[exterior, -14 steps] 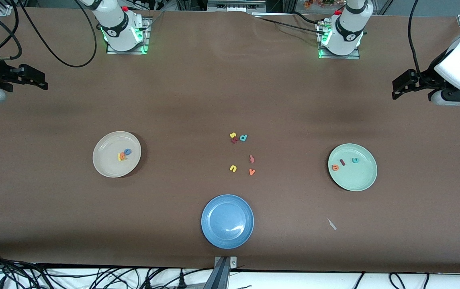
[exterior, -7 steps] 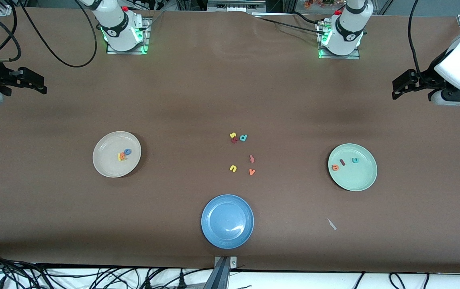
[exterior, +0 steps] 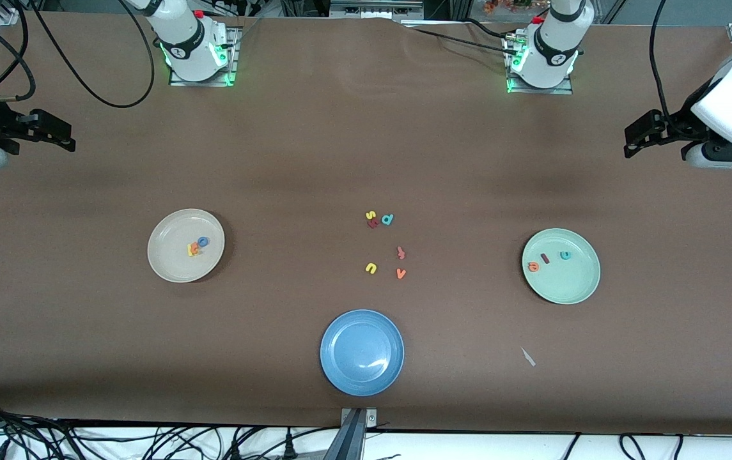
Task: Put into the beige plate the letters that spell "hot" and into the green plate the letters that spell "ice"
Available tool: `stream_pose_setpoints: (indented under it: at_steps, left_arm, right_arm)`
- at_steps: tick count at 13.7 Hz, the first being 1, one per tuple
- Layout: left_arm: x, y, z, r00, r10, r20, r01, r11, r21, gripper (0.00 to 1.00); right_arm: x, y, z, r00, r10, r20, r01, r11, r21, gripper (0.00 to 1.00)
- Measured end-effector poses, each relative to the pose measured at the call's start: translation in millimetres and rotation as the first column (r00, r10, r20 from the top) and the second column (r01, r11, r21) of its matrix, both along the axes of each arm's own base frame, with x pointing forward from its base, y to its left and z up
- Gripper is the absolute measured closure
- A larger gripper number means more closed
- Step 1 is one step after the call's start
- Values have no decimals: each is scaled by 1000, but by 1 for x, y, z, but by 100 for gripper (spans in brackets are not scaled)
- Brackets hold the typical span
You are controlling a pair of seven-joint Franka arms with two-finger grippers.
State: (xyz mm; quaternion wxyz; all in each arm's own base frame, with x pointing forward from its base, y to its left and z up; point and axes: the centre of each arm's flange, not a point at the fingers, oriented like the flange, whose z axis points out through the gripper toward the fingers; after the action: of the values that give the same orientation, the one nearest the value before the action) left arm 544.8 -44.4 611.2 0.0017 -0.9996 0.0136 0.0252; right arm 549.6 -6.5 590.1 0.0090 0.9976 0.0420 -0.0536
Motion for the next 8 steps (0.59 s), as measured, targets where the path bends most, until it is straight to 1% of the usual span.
stream_pose_setpoints:
  at_steps: [8]
  left_arm:
    - [0,0,0,1000,1,0,-1,1000,0,0]
  right_arm:
    - [1,-1,-1,1000,-2,-2,2,1000,0,0]
